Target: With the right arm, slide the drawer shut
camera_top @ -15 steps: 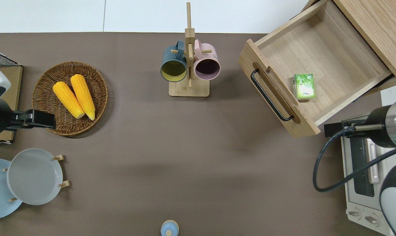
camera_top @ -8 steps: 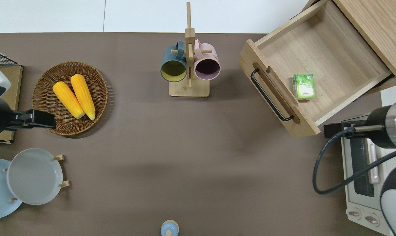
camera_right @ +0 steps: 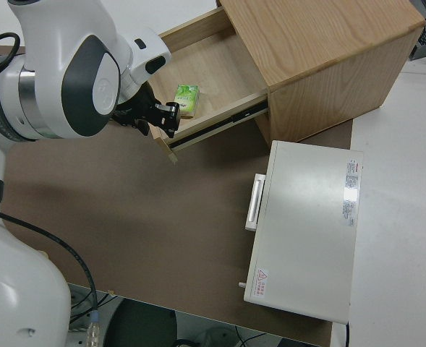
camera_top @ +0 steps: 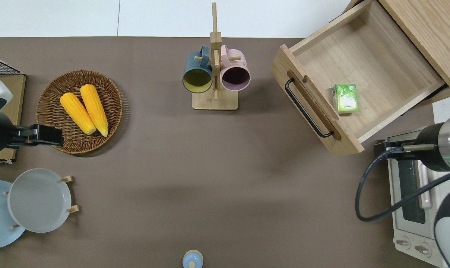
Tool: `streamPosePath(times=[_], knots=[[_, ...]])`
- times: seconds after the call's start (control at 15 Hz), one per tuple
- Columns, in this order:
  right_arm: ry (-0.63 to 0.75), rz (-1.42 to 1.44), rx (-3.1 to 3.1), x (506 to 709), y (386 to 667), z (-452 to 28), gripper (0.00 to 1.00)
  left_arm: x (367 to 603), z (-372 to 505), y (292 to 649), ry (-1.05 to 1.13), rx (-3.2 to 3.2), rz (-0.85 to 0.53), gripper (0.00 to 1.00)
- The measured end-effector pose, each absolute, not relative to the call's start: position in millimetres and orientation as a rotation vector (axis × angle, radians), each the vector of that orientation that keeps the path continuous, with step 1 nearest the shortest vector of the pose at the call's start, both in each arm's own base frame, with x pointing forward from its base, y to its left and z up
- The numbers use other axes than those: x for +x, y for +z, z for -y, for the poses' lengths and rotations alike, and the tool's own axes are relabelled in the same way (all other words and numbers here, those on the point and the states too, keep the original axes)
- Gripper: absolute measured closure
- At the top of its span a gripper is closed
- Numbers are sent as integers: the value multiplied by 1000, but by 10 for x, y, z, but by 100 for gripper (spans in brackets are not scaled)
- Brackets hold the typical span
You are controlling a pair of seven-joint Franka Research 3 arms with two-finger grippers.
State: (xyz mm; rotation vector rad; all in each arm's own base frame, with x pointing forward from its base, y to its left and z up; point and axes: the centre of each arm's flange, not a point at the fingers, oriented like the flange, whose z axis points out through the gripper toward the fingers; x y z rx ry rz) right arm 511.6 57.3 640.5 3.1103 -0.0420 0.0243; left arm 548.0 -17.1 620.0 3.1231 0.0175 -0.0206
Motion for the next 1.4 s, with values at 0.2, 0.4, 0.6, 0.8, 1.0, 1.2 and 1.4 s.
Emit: streamPosePath(times=[0.2,0.4,0.6,0.8,1.0,1.2,1.4], knots=[[15,77,3123,5107,6404,-612,77,5480,171,6200,-21,3123,-18,0],[13,112,3122,5101,6401,-655,99,5480,171,6200,-21,3123,-18,0],[10,188,3134,5090,6401,-744,99,5480,171,6200,-21,3123,-18,0],[9,298,3129,5062,6401,-929,99,5480,171,6200,-21,3123,-18,0],[-6,433,3147,5008,6408,-1182,99,5480,171,6200,-21,3123,-17,0],[-24,581,3150,4970,6420,-1331,99,5480,171,6200,-21,3123,-18,0],[-32,682,3136,4904,6414,-1606,99,5480,171,6200,-21,3123,-18,0]])
